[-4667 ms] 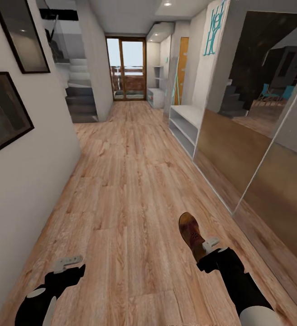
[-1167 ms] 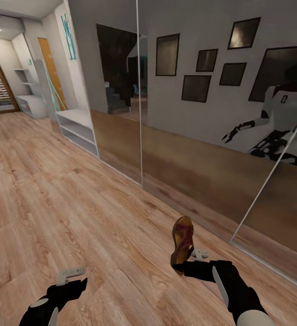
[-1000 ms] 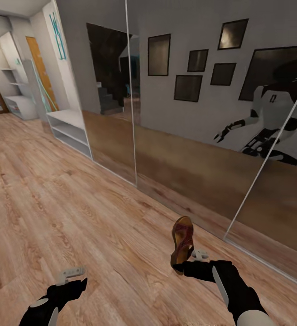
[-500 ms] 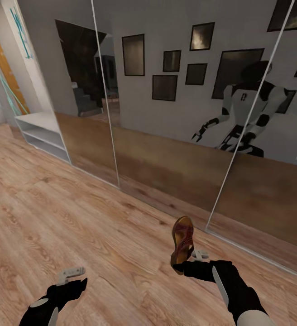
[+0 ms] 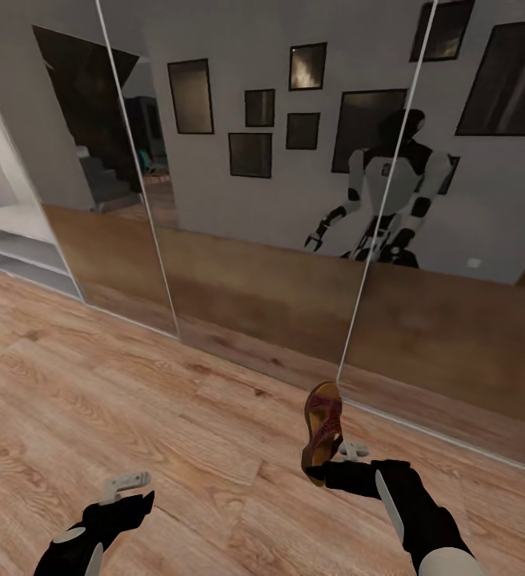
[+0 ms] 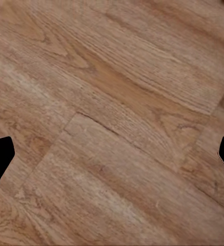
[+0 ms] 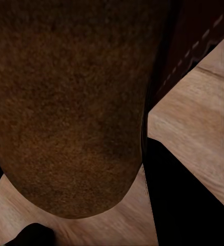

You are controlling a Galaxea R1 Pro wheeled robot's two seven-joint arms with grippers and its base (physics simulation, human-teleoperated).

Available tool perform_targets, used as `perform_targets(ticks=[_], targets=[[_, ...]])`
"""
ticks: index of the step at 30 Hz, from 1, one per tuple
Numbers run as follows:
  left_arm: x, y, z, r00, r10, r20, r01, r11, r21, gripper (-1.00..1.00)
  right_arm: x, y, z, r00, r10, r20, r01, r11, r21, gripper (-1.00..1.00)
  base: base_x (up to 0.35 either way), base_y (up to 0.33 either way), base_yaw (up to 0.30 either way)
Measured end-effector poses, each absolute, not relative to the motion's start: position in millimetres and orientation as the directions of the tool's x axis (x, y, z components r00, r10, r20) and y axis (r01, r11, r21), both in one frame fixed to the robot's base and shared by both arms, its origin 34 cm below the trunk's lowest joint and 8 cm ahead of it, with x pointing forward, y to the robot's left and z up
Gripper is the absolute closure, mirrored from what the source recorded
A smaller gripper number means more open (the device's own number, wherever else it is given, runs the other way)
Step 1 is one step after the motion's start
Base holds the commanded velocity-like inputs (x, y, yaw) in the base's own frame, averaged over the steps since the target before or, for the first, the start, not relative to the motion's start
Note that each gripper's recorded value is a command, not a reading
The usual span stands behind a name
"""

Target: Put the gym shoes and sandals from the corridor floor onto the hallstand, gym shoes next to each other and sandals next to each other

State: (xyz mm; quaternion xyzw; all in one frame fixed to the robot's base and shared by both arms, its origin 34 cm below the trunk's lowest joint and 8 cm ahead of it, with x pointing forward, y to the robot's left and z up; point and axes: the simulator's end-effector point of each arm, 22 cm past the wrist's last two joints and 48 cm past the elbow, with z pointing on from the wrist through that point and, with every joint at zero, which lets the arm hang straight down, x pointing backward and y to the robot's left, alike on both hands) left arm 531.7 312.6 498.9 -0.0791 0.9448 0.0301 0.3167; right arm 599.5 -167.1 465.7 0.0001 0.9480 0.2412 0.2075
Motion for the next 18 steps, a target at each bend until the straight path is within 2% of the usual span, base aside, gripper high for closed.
perform_targets(ticks=[18], targets=[[531.7,312.6,498.9,-0.787,-0.13,-0.603,-0.168,0.986,0.007,-1.0,599.5,-167.1,465.7,-0.914,0.1,-0.393,-0.1,0.884,0.457,1.0,0.0,0.0,-0.285]])
